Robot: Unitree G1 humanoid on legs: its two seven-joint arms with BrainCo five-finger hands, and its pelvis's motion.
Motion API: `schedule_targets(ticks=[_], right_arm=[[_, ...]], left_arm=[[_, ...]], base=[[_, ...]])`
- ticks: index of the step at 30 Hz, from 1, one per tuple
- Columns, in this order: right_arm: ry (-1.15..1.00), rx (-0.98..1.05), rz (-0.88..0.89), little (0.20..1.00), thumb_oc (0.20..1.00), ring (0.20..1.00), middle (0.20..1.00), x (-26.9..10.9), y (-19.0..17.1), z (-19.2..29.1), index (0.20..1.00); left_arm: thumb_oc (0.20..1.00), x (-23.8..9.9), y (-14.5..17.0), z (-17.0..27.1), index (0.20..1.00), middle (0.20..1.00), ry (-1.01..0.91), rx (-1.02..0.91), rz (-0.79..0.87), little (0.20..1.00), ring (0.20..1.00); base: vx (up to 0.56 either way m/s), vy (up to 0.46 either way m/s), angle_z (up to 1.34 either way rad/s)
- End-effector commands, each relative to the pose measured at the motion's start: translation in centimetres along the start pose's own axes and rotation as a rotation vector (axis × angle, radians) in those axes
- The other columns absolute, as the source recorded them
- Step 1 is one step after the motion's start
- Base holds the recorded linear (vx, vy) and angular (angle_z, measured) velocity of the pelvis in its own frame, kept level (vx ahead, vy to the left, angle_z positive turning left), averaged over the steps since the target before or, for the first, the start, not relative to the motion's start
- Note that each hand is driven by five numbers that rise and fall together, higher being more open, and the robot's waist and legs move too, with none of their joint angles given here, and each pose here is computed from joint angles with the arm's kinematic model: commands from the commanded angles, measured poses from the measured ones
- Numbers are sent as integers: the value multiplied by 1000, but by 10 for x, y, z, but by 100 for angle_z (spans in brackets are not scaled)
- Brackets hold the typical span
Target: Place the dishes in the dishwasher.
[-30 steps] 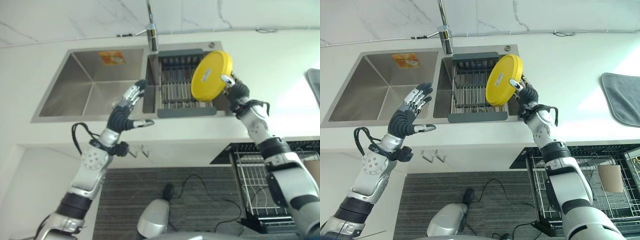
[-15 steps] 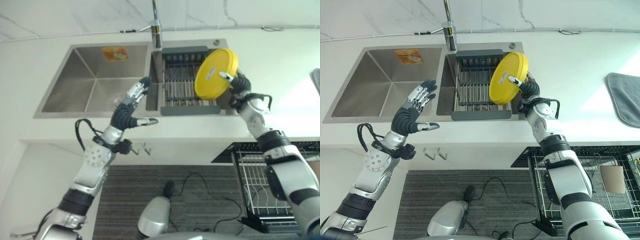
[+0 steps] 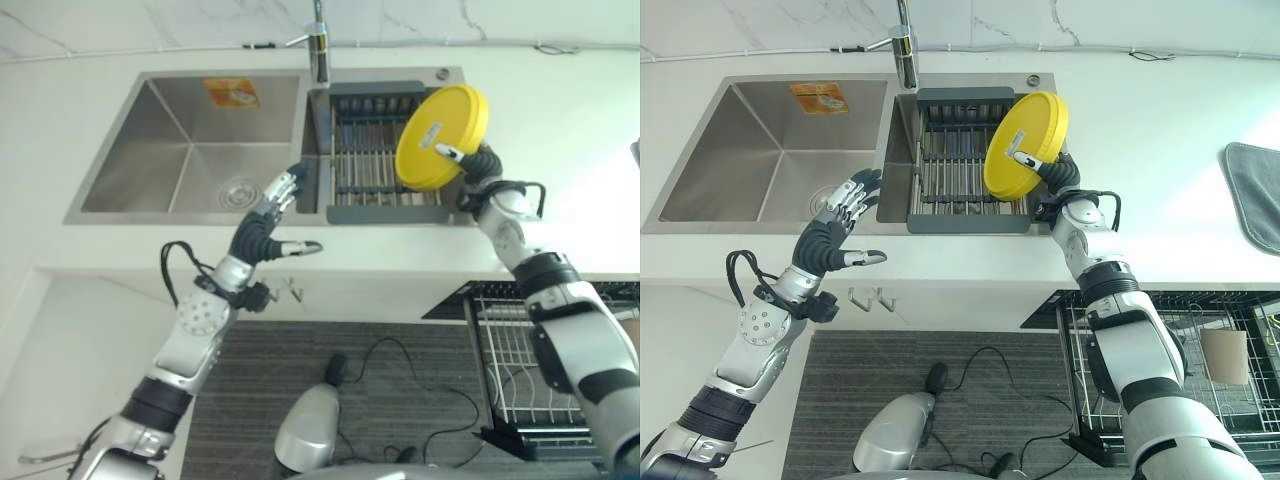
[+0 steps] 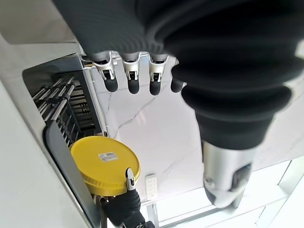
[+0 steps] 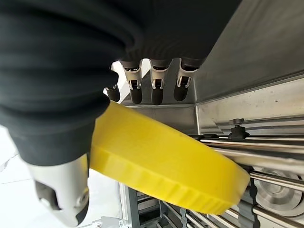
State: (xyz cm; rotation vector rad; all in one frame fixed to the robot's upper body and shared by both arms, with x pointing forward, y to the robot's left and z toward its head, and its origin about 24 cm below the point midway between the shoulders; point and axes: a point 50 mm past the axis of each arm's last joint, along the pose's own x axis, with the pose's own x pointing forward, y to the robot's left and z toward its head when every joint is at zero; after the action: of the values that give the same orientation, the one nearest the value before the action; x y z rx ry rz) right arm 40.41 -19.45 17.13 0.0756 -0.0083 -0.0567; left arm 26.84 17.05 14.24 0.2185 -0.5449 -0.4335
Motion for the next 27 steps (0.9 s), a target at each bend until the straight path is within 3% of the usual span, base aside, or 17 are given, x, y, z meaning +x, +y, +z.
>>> schedule_targets(ticks=[1,8,10,27], right_arm=[[-166,-90,27,1000,1000,1000,1000,1,6,46,1000],[-201,-95,54,1000,1000,1000,1000,1,13,53,1000],[-221,-99,51,200,200,200,200,0,15,56,200],[-284,-98,48,200,200,200,200,-3,25,61,200]], left_arm=[[1000,6,0,9,1000,1000,-67,-5,0,1000,1000],[1000,5,-2,8,1000,1000,-61,-10,-2,1000,1000],[1000,5,-2,8,1000,1000,-60,-13,0,1000,1000],[1000,4,-7,4,1000,1000,-40,-54,11,1000,1000]], base=[[0,0,0],[0,0,0],[0,0,0],[0,0,0]])
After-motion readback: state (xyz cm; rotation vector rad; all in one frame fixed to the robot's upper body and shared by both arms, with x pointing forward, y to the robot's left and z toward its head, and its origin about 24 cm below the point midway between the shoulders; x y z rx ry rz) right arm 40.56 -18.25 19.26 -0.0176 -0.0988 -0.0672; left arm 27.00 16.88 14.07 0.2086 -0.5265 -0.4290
